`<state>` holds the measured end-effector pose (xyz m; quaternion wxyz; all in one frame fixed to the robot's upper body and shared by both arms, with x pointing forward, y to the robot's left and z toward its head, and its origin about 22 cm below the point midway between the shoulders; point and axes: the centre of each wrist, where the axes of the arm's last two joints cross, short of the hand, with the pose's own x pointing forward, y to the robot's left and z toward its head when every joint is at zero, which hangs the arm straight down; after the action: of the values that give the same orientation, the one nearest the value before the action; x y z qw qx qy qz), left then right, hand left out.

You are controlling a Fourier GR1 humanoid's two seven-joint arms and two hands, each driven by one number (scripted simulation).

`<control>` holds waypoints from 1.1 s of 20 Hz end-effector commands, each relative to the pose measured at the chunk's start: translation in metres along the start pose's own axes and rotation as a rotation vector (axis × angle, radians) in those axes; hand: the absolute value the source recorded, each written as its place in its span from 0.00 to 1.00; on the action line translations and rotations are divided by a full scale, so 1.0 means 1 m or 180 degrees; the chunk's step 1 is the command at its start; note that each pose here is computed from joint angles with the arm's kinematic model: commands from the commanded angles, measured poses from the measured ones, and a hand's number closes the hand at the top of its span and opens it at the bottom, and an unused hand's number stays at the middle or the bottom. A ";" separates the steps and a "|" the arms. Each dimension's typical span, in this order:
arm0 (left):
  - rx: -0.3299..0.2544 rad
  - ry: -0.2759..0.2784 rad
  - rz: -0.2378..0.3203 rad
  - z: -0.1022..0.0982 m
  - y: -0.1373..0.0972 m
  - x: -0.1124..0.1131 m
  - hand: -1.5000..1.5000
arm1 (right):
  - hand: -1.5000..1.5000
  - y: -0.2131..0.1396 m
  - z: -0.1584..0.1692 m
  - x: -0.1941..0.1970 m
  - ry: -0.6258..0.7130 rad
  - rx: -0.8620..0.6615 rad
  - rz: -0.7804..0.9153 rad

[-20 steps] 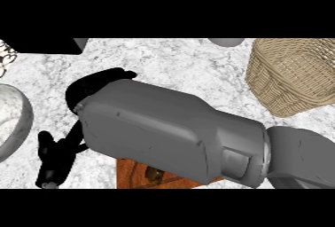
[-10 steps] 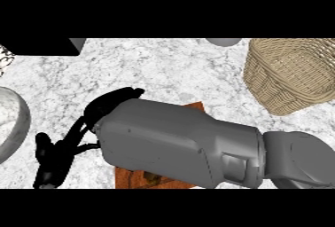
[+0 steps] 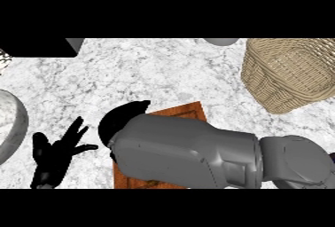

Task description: Pick the sweet potato from the cutting board and place it in the basket

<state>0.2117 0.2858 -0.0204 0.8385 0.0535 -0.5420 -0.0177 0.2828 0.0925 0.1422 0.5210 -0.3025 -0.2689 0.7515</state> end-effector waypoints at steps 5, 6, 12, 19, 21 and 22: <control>0.0063 0.0398 -0.0106 -0.003 0.010 -0.020 0.50 | 0.00 0.015 0.001 0.008 0.0423 -0.0013 -0.0043; 0.0145 0.0387 -0.0031 0.001 0.009 -0.024 0.50 | 0.00 0.029 -0.008 0.005 0.0484 -0.0046 -0.0041; 0.0065 0.0393 -0.0126 0.006 -0.005 -0.031 0.50 | 0.00 0.047 -0.031 -0.005 0.0631 0.0112 0.0115; 0.0051 0.0440 -0.0116 0.008 0.002 -0.042 0.50 | 0.00 0.048 -0.029 -0.003 0.0732 0.0261 0.0197; 0.0057 0.0411 -0.0079 0.002 -0.001 -0.033 0.50 | 0.00 0.050 -0.031 -0.004 0.0697 0.0258 0.0106; 0.0101 0.0425 -0.0112 0.001 0.003 -0.020 0.50 | 0.00 0.060 -0.039 -0.007 0.0724 0.0282 0.0145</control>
<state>0.2112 0.2858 -0.0207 0.8361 0.0569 -0.5453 -0.0191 0.2805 0.0691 0.0844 0.5393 -0.3115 -0.2229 0.7499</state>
